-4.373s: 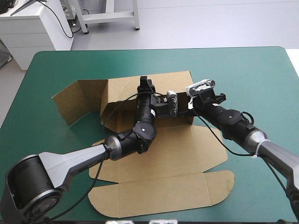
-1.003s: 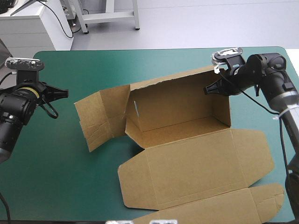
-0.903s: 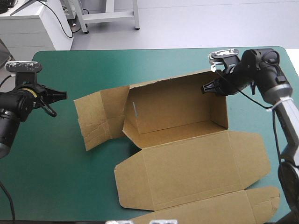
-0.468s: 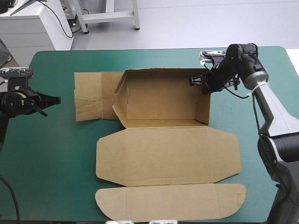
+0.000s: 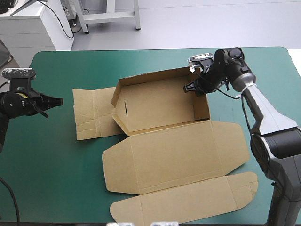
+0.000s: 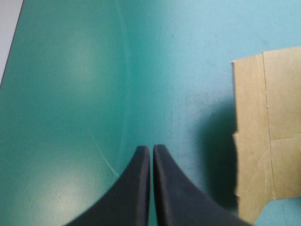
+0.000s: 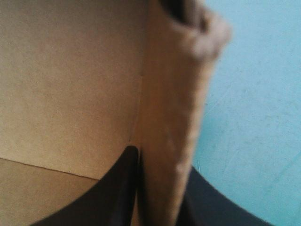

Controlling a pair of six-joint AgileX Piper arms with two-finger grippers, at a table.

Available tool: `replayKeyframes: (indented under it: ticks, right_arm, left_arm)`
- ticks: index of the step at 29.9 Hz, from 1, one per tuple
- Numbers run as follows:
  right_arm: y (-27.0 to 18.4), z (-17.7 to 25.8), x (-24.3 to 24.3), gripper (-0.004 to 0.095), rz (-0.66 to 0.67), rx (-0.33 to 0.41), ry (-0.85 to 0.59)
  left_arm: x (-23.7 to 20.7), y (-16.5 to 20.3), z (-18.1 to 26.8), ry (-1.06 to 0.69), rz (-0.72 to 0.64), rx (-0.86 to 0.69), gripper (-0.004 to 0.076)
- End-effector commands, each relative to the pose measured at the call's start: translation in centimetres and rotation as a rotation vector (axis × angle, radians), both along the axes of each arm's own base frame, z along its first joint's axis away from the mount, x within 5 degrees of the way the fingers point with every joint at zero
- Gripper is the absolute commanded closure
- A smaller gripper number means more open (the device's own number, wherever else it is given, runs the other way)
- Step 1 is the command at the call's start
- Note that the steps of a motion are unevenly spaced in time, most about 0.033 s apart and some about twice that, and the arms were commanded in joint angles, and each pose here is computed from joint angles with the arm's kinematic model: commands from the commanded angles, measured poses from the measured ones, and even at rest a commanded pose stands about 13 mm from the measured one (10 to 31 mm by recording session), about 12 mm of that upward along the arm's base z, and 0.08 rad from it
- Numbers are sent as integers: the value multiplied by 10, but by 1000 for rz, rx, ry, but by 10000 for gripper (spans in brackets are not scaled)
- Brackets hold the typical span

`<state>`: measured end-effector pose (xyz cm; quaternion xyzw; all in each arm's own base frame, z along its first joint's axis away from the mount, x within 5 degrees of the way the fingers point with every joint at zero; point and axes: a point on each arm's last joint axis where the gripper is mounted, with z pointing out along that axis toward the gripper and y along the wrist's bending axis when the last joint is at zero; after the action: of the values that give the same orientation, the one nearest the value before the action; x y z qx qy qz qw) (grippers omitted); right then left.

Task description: Fold the box

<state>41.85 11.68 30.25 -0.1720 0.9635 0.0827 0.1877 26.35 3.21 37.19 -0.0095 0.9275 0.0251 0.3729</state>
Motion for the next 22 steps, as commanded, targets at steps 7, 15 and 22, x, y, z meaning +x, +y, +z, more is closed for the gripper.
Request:
replayKeyframes:
  ticks: [7, 15, 22]
  right_arm:
    - [-2, 45, -5, 421, 0, 1, -145]
    - [-7, 119, -14, 424, -24, 37, -332]
    - [-6, 113, -12, 424, -46, 44, -305]
  left_arm:
    - [2, 0, 10, -40, -9, 3, 721]
    - [10, 0, -1, 16, -10, -9, 721]
    - [9, 0, -2, 26, -19, -2, 721]
